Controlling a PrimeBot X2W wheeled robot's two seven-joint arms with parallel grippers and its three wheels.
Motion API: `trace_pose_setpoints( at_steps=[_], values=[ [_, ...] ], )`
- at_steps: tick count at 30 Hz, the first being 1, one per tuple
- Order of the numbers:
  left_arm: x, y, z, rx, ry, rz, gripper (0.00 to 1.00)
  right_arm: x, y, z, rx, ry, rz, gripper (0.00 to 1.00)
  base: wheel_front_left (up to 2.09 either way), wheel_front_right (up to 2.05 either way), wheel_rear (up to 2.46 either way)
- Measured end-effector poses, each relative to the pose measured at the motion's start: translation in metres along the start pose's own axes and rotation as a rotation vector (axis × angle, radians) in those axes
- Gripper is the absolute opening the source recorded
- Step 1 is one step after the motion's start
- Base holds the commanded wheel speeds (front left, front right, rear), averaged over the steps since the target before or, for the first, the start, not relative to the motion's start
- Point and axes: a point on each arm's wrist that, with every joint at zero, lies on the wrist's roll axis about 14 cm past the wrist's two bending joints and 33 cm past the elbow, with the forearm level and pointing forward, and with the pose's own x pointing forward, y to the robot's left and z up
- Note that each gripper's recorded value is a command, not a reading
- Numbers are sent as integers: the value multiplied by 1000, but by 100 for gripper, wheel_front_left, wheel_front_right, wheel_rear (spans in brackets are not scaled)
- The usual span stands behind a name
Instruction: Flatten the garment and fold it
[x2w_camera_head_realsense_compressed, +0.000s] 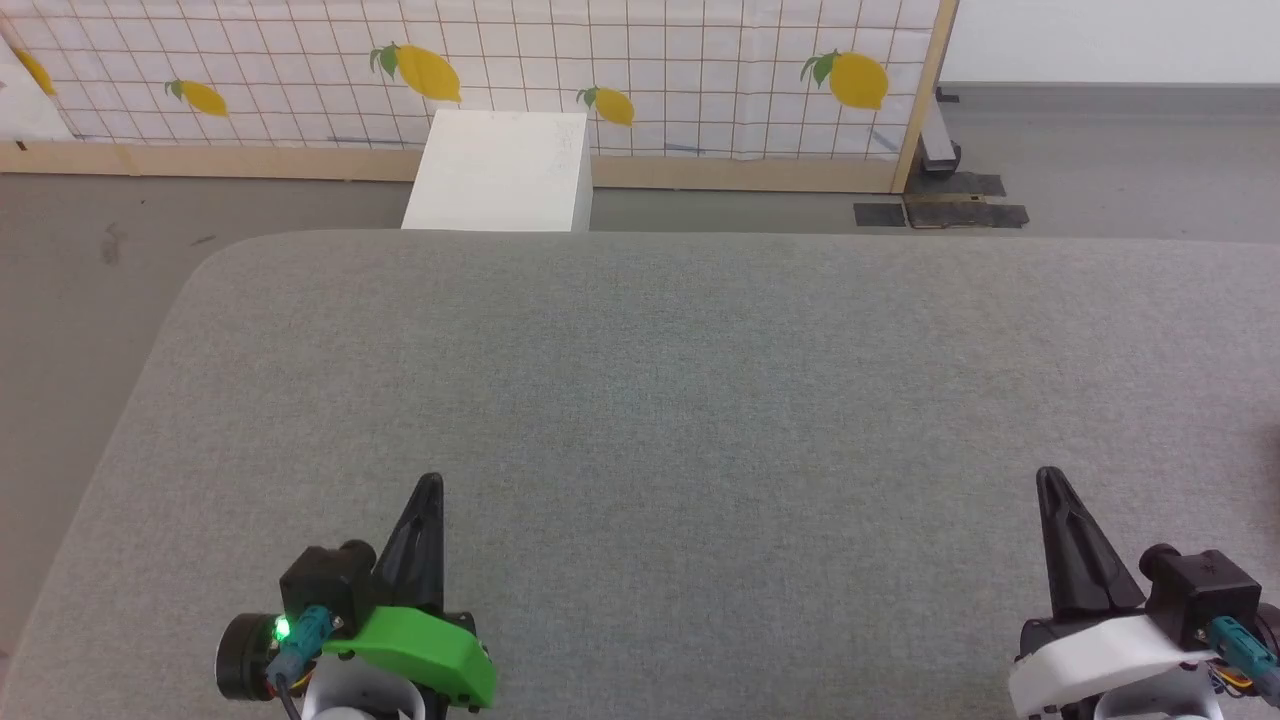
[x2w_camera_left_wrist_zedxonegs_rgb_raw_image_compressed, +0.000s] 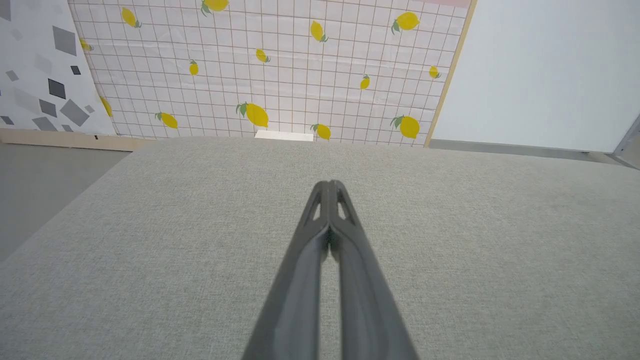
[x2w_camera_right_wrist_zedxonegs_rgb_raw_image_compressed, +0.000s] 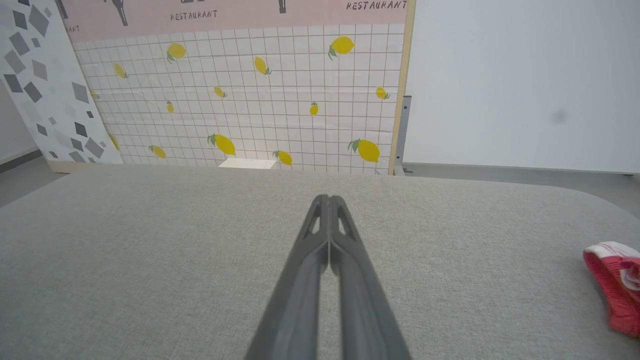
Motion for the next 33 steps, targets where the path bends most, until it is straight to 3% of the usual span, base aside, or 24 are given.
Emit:
trace_pose_setpoints(
  at_steps=[33],
  values=[
    [4, 7, 6, 65, 21, 27, 0, 3, 7, 3, -21, 29, 21, 0, 0, 0, 0]
  ],
)
